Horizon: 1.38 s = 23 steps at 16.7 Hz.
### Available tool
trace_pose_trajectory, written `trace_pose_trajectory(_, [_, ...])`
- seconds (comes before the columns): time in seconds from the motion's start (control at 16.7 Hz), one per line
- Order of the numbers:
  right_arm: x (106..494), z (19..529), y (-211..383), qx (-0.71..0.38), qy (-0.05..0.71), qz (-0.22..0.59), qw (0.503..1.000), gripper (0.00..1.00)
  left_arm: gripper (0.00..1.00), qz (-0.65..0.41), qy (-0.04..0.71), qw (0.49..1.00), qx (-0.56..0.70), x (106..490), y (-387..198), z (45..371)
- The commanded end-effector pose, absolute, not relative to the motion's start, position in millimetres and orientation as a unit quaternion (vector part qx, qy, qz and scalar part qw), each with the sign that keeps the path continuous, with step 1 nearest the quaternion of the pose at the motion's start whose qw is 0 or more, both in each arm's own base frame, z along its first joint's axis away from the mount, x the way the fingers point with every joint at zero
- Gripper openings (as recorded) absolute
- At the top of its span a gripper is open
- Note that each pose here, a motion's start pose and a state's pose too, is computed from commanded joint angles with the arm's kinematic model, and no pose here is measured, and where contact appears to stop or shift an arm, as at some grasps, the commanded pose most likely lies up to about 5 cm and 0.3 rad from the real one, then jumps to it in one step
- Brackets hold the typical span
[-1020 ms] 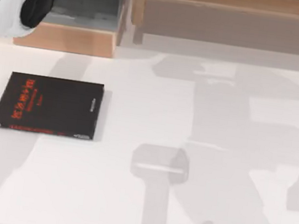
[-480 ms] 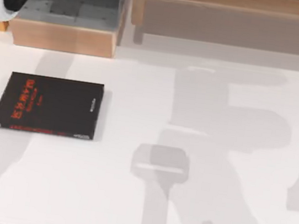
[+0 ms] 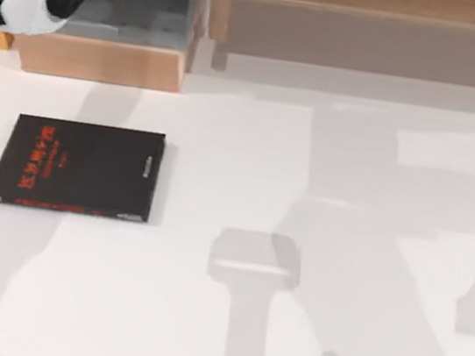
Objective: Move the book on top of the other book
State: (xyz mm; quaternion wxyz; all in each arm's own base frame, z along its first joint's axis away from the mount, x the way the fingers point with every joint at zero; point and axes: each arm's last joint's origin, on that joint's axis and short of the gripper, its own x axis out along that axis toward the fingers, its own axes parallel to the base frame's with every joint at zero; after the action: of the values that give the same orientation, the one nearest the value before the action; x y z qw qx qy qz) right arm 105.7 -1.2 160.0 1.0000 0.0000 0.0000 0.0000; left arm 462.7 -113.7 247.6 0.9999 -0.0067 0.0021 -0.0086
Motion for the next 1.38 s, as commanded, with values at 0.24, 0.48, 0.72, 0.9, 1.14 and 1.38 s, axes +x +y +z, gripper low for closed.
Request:
trace_pose_trajectory(0.24, [105.7, 160.0, -1.2, 0.0, 0.0, 0.0, 1.0, 1.0, 0.77, -0.009, 0.002, 1.0, -0.007, 462.7, -113.7, 247.6])
trace_pose_trajectory(0.48, [105.7, 160.0, -1.2, 0.0, 0.0, 0.0, 1.0, 1.0, 0.47, -0.009, 0.002, 1.0, -0.007, 462.7, -113.7, 247.6])
trace_pose_trajectory(0.72, [105.7, 160.0, -1.2, 0.0, 0.0, 0.0, 1.0, 1.0, 0.17, -0.009, 0.002, 1.0, -0.007, 462.7, -113.7, 247.6])
trace_pose_trajectory(0.9, [105.7, 160.0, -1.2, 0.0, 0.0, 0.0, 1.0, 1.0, 0.0, -0.009, 0.002, 1.0, -0.007, 462.7, -113.7, 247.6])
trace_pose_trajectory(1.14, [105.7, 160.0, -1.2, 0.0, 0.0, 0.0, 1.0, 1.0, 0.0, -0.009, 0.002, 1.0, -0.007, 462.7, -113.7, 247.6])
trace_pose_trajectory(1.38, [105.7, 160.0, -1.2, 0.0, 0.0, 0.0, 1.0, 1.0, 0.0, -0.008, 0.001, 1.0, -0.006, 462.7, -112.7, 248.4])
